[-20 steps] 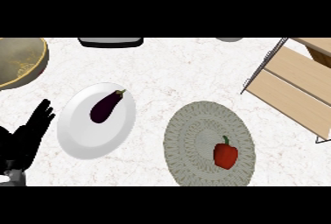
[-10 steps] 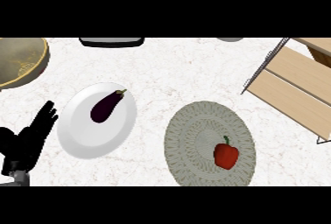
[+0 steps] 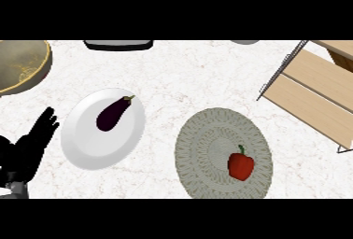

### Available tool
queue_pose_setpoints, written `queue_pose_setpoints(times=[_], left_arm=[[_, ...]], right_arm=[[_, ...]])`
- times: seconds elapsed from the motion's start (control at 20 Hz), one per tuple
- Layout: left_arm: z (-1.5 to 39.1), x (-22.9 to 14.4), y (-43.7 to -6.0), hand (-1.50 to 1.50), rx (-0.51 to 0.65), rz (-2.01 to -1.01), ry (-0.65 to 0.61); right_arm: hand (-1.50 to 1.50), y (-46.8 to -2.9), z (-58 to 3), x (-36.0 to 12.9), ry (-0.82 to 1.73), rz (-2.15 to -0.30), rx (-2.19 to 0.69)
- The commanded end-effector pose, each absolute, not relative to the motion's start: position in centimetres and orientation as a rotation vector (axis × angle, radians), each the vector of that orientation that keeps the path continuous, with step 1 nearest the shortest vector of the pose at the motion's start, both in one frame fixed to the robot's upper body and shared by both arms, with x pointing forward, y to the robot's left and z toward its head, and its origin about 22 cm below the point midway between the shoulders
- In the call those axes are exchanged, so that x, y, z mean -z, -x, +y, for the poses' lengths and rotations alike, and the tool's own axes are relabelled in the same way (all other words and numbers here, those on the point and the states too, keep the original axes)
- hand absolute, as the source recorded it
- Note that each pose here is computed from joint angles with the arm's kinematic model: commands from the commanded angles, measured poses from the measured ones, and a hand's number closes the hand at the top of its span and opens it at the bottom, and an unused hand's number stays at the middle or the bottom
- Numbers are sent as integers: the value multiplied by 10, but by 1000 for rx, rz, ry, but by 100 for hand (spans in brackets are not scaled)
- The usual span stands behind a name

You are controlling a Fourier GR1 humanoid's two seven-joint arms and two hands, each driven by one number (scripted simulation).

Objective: Pick the cupcake from the placemat and place it in the tiered shelf

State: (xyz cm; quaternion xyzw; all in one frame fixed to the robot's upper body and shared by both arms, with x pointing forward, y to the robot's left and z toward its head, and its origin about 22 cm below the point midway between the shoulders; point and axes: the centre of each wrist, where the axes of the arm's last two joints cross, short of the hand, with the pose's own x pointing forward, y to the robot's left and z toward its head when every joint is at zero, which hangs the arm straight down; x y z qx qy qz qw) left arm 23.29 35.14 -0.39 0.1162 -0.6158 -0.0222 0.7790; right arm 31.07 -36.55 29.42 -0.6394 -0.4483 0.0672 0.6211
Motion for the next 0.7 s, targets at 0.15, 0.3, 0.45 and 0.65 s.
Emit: queue_pose_setpoints(times=[0.15,0.3,0.45,0.65], left_arm=[[355,-7,-240,0,54,-1336,-246],[349,-2,-232,0,40,-1332,-262],[339,11,-232,0,42,-1334,-246],[346,1,-236,0,38,-1328,-259]], right_arm=[[-150,-330,-376,-290,1447,-1112,-105],[-150,-318,-378,-276,1385,-1158,-65],[-150,-318,-373,-287,1322,-1225,16],[-150,-298,-414,-312,1182,-1304,172]])
